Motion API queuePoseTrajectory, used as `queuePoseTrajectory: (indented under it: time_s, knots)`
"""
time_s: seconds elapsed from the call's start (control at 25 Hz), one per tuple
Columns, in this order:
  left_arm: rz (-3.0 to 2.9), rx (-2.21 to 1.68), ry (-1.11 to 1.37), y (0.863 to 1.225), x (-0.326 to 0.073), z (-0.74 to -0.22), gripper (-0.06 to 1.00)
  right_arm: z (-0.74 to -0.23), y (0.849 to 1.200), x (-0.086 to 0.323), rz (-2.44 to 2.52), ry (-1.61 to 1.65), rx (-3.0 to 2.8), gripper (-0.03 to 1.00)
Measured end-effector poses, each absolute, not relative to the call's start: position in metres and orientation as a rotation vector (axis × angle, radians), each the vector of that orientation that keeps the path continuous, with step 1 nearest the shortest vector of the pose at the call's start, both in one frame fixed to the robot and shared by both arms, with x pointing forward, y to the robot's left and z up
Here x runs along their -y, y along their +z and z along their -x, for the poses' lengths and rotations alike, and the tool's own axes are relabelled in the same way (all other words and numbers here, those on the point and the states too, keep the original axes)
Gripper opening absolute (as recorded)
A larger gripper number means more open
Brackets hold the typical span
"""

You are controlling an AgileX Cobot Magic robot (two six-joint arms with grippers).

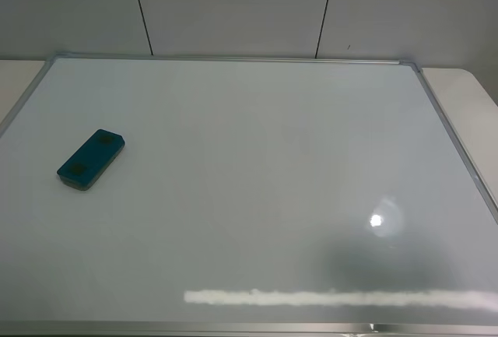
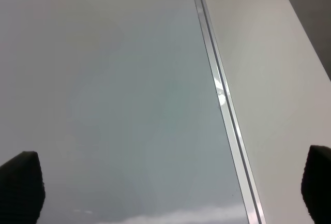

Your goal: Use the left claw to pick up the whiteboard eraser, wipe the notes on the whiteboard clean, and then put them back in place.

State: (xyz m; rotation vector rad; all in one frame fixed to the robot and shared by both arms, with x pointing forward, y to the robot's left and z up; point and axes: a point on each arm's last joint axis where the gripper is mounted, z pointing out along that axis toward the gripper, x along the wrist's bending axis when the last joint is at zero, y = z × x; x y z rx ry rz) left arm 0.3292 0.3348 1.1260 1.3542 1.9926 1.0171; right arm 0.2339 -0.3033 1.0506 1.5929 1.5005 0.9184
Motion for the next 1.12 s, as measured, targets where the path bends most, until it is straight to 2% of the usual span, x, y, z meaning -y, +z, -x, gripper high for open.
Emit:
queuePoseTrajectory:
  time_s: [0.56, 0.8, 1.12]
  knots:
    - [-1.2, -1.895, 1.111, 1.123, -0.304, -0.226, 0.99, -0.234, 1.051, 0.303, -1.593, 0.918, -1.501, 0.99]
    - [-1.268, -1.853, 1.111, 1.115, -0.308, -0.216, 0.99, -0.234, 1.051, 0.303, -1.593, 0.918, -1.501, 0.99]
    - [-1.284, -1.841, 1.082, 1.063, -0.311, -0.222, 0.99, -0.234, 1.051, 0.303, -1.593, 0.918, -1.501, 0.99]
